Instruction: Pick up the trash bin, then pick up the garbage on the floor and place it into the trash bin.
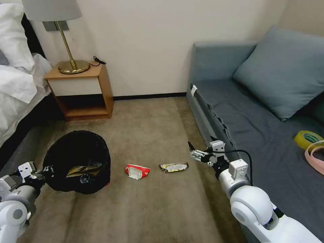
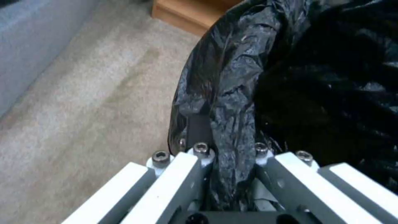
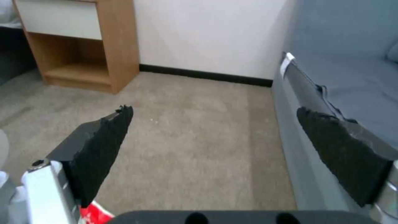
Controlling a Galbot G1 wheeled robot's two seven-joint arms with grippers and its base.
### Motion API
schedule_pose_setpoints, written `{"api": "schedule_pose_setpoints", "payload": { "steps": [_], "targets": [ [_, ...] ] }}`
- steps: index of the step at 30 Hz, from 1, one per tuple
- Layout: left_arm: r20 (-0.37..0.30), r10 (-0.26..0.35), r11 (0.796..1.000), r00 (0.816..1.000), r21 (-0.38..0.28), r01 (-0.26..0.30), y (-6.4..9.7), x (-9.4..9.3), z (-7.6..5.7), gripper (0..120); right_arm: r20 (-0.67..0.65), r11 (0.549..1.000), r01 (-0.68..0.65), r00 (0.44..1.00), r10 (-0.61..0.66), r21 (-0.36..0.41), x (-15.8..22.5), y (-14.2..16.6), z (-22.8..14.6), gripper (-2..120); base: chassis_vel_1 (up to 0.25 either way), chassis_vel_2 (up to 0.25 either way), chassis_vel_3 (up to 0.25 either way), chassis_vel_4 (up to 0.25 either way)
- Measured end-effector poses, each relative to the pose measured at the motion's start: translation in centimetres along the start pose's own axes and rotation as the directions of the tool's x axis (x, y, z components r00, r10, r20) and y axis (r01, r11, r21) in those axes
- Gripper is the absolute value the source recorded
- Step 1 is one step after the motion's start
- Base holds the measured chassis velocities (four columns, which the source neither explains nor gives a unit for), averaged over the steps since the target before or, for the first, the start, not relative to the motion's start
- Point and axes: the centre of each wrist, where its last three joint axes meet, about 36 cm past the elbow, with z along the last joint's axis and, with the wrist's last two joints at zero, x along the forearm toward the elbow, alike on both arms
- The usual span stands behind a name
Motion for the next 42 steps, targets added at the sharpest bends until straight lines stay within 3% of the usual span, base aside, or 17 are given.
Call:
{"api": "schedule_pose_setpoints", "payload": {
  "steps": [19, 24, 27, 28, 31, 32, 33, 35, 37, 40, 42],
  "targets": [
    [0.016, 0.011, 1.0, 1.0, 0.015, -0.011, 0.1, 0.1, -0.4, 2, -0.016, 0.999, 0.034, 0.999, -0.034, 0.006, -0.7, -0.5, 0.0, 100, -0.136, 0.134, 0.14, -0.135],
    [0.02, 0.021, 1.0, 1.0, 0.005, -0.021, 0.7, 0.1, -0.3, 2, -0.03, 0.985, 0.142, 0.99, -0.139, 0.098, -3.2, -2.9, 1.1, 100, -0.068, 0.044, 0.038, -0.062],
    [0.01, 0.035, 0.999, 0.999, -0.021, -0.035, 0.6, 0.1, 0.6, 2, -0.106, 0.926, 0.316, 0.948, -0.3, 0.205, -7.7, -5.6, 2.5, 100, 0.0, 0.0, 0.0, 0.0],
    [0.01, 0.035, 0.999, 0.999, -0.021, -0.035, 0.6, 0.1, 0.6, 2, -0.106, 0.926, 0.316, 0.948, -0.3, 0.205, -7.7, -5.6, 2.5, 100, 0.0, 0.0, 0.0, 0.0],
    [0.005, 0.06, 0.997, 0.998, -0.052, -0.06, -0.4, 0.0, 1.2, 2, -0.19, 0.852, 0.464, 0.884, -0.428, 0.243, -11.9, -6.5, 1.8, 100, 0.0, 0.0, 0.0, 0.0],
    [0.005, 0.074, 0.995, 0.997, -0.067, -0.073, -0.8, 0.1, 1.4, 2, -0.248, 0.818, 0.521, 0.849, -0.467, 0.242, -13.5, -6.5, 2.2, 100, 0.0, 0.0, 0.0, 0.0],
    [0.005, 0.074, 0.995, 0.997, -0.067, -0.073, -0.8, 0.1, 1.4, 2, -0.248, 0.818, 0.521, 0.849, -0.467, 0.242, -13.5, -6.5, 2.2, 100, 0.0, 0.0, 0.0, 0.0],
    [0.006, 0.098, 0.991, 0.995, -0.094, -0.097, -1.7, 0.1, 1.7, 2, -0.354, 0.748, 0.621, 0.771, -0.53, 0.234, -17.4, -6.3, 2.3, 100, 0.0, 0.0, 0.0, 0.0],
    [0.007, 0.103, 0.99, 0.995, -0.098, -0.102, -1.9, 0.1, 1.7, 2, -0.372, 0.733, 0.638, 0.756, -0.538, 0.236, -18.2, -6.3, 2.1, 100, 0.0, 0.0, 0.0, 0.0],
    [0.017, 0.118, 0.987, 0.993, -0.113, -0.116, -2.5, 0.1, 1.6, 2, -0.541, 0.627, 0.754, 0.617, -0.572, 0.196, -22.7, -6.2, 4.2, 100, 0.0, 0.0, 0.0, 0.0],
    [0.033, 0.118, 0.985, 0.992, -0.129, -0.113, -2.4, 0.0, 1.5, 2, -0.613, 0.584, 0.793, 0.55, -0.566, 0.173, -24.3, -6.8, 5.8, 100, 0.0, 0.0, 0.0, 0.0]
  ]
}}
